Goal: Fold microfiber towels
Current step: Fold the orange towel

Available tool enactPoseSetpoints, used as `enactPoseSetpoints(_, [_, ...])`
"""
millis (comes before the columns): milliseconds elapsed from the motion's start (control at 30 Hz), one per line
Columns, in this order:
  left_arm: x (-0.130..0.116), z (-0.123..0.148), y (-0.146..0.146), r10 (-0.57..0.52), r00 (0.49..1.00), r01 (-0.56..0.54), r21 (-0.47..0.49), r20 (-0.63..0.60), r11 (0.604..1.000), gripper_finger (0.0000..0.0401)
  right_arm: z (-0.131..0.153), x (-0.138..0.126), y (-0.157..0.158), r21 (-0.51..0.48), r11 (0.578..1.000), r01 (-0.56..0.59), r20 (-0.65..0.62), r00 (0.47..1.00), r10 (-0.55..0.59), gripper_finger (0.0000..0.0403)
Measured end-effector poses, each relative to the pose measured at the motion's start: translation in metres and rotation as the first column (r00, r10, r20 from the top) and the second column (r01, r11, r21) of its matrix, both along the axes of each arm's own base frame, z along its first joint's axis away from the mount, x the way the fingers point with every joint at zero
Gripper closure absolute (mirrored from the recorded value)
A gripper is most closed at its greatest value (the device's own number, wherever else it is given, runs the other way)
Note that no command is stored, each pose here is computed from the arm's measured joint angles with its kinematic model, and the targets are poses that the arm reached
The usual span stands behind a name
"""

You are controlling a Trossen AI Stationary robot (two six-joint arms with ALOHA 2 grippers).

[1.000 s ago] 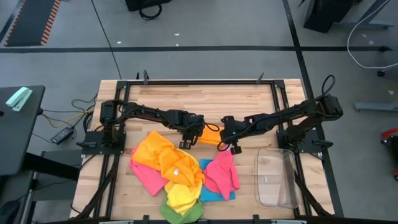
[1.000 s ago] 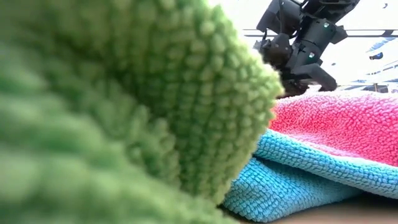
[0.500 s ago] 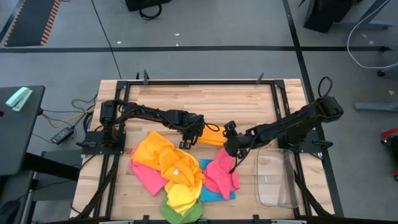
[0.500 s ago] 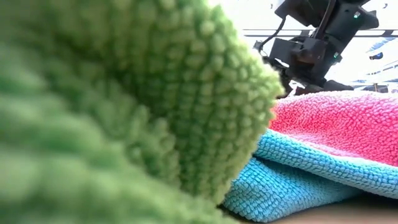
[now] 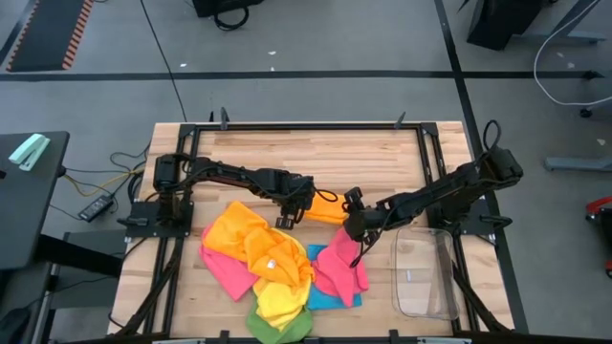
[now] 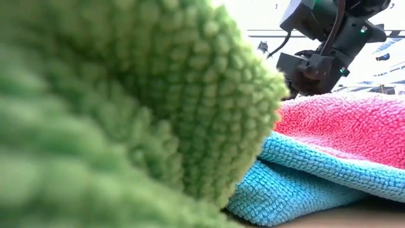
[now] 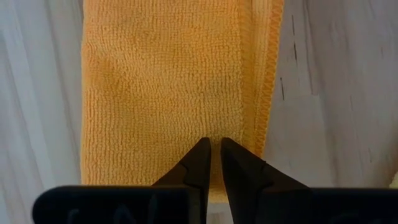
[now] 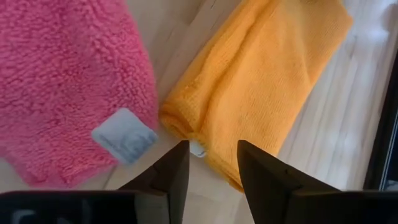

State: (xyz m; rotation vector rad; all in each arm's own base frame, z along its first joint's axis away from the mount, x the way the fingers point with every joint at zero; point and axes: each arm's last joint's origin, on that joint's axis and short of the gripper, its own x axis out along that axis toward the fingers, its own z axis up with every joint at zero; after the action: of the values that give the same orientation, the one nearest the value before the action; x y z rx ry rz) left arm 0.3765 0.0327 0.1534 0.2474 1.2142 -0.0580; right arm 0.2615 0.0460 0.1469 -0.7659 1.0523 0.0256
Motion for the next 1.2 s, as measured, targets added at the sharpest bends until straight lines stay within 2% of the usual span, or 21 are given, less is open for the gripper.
enactPoseSetpoints(433, [0.000,0.000,0.000,-0.001,1.000,0.001,0.000,-0.002,1.000,0.0356,0.001,0.006,-0.008,0.024,1.000,0.007,0.065,0.998,-0.009,0.0303])
enactPoseSetpoints(633, [0.000,0.000,0.000,0.000,1.000,0.000,0.000,0.001,1.000,0.0360,-0.005,0.009,-0.011,0.138,0.990,0.012,0.050,0.999,-0.019,0.0340])
enactPoseSetpoints(800, [0.001,0.000,0.000,-0.001,1.000,0.001,0.001,0.013,1.000,0.0356,-0.019,0.013,-0.012,0.121,0.992,0.045,0.025,0.999,-0.048,0.0359])
enactPoseSetpoints(967, [0.001,0.000,0.000,-0.002,1.000,0.002,0.001,0.009,1.000,0.0359,-0.012,0.011,-0.014,0.107,0.988,0.112,0.068,0.990,-0.120,0.0361])
enactPoseSetpoints(1033, [0.001,0.000,0.000,-0.002,1.000,0.002,0.001,0.009,1.000,0.0361,-0.007,0.010,-0.014,0.119,0.985,0.127,0.089,0.986,-0.138,0.0375])
enactPoseSetpoints(1100, [0.001,0.000,0.000,-0.002,1.000,0.002,0.001,0.010,1.000,0.0363,-0.007,0.010,-0.014,0.131,0.984,0.124,0.084,0.987,-0.135,0.0393])
enactPoseSetpoints(1200, [0.001,0.000,0.000,-0.002,1.000,0.002,0.001,0.013,1.000,0.0364,-0.007,0.010,-0.013,0.144,0.982,0.122,0.082,0.987,-0.135,0.0397])
